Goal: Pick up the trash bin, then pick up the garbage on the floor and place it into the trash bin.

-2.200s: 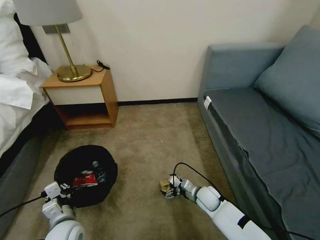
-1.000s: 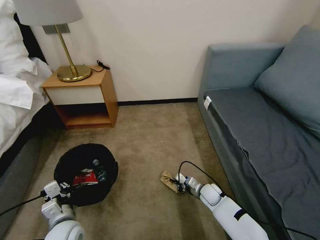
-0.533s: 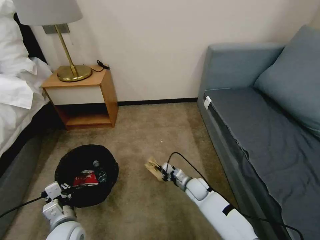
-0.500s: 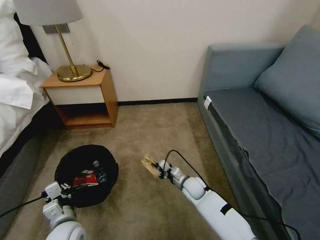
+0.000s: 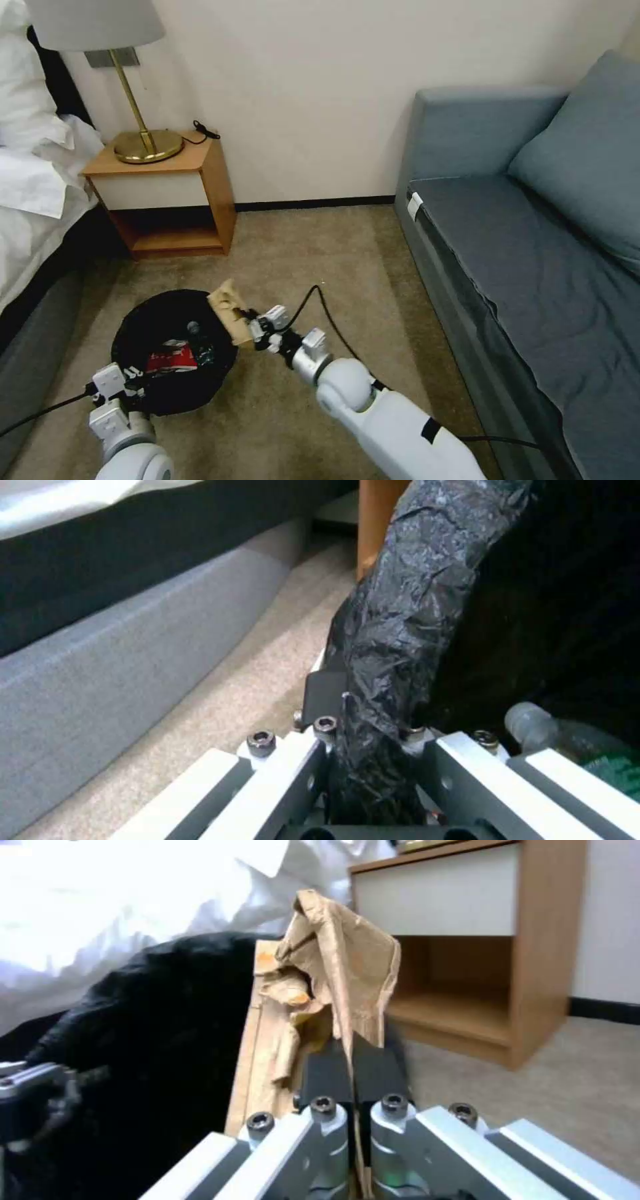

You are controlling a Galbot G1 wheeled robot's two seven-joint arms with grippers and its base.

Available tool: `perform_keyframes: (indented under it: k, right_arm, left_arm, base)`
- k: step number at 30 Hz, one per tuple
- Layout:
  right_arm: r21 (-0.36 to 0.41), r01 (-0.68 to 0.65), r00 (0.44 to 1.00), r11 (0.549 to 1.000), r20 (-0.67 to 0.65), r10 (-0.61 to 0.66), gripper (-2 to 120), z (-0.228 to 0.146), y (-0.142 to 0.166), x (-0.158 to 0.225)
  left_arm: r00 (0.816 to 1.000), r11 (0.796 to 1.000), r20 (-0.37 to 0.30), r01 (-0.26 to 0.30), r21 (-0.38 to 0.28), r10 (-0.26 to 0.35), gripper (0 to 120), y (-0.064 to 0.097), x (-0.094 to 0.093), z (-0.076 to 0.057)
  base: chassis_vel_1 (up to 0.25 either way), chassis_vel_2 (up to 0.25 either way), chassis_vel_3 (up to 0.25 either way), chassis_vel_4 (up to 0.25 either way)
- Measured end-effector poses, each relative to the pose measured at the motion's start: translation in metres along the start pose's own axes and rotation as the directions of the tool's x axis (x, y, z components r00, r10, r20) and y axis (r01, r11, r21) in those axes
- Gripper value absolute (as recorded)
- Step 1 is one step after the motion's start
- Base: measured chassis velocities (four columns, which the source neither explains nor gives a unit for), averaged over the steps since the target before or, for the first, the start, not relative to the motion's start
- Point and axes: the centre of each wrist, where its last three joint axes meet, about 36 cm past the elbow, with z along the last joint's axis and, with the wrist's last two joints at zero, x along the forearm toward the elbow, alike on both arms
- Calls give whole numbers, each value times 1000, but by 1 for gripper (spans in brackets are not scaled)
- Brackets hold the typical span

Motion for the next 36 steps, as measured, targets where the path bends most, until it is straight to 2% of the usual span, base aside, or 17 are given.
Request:
perform_keyframes:
  k: [3,7,9,13,18,21,23,27,28,29,34,36]
  right_arm:
    - [18,39,999,999,0,-39,0,3,13,-26]
    - [35,75,997,997,-7,-75,0,6,25,-42]
    - [39,82,997,996,-11,-82,0,8,27,-44]
    - [105,119,992,987,-47,-115,0,16,30,-54]
    - [144,120,992,982,-67,-112,1,21,29,-57]
    - [179,115,992,977,-80,-102,16,25,30,-60]
    - [186,113,992,976,-80,-100,19,26,30,-60]
    - [242,104,992,965,-89,-85,38,31,30,-60]
    - [242,104,992,965,-89,-85,38,31,30,-60]
    - [258,104,992,961,-90,-83,42,33,30,-59]
    - [246,77,996,966,-68,-62,61,30,29,-57]
    - [233,60,998,971,-32,-55,70,22,26,-55]
  left_arm:
    - [1000,1000,1,0,-6,0,1,0,0,0]
    - [1000,1000,0,1,-7,-1,1,0,0,0]
    - [1000,1000,1,2,-7,-2,1,1,0,0]
    - [1000,1000,0,4,-4,-4,1,4,0,-2]
    - [1000,1000,-1,3,-2,-3,1,4,1,-2]
    - [1000,1000,-2,1,0,-1,1,3,2,-2]
    - [1000,1000,-2,0,0,0,1,3,3,-2]
    - [1000,1000,1,-3,-1,3,1,2,4,-4]
    - [1000,1000,1,-3,-1,3,1,2,4,-4]
    - [1000,1000,2,-4,-2,4,1,2,4,-4]
    - [1000,1000,-1,-2,-7,2,1,4,6,-3]
    - [1000,1000,-1,-3,-1,3,1,5,9,-7]
  base:
    - [0,0,0,0]
    - [0,0,0,0]
    - [0,0,0,0]
    - [0,0,0,0]
    - [0,0,0,0]
    - [0,0,0,0]
    - [0,0,0,0]
    - [0,0,0,0]
    - [0,0,0,0]
    - [0,0,0,0]
    - [0,0,0,0]
    - [0,0,0,0]
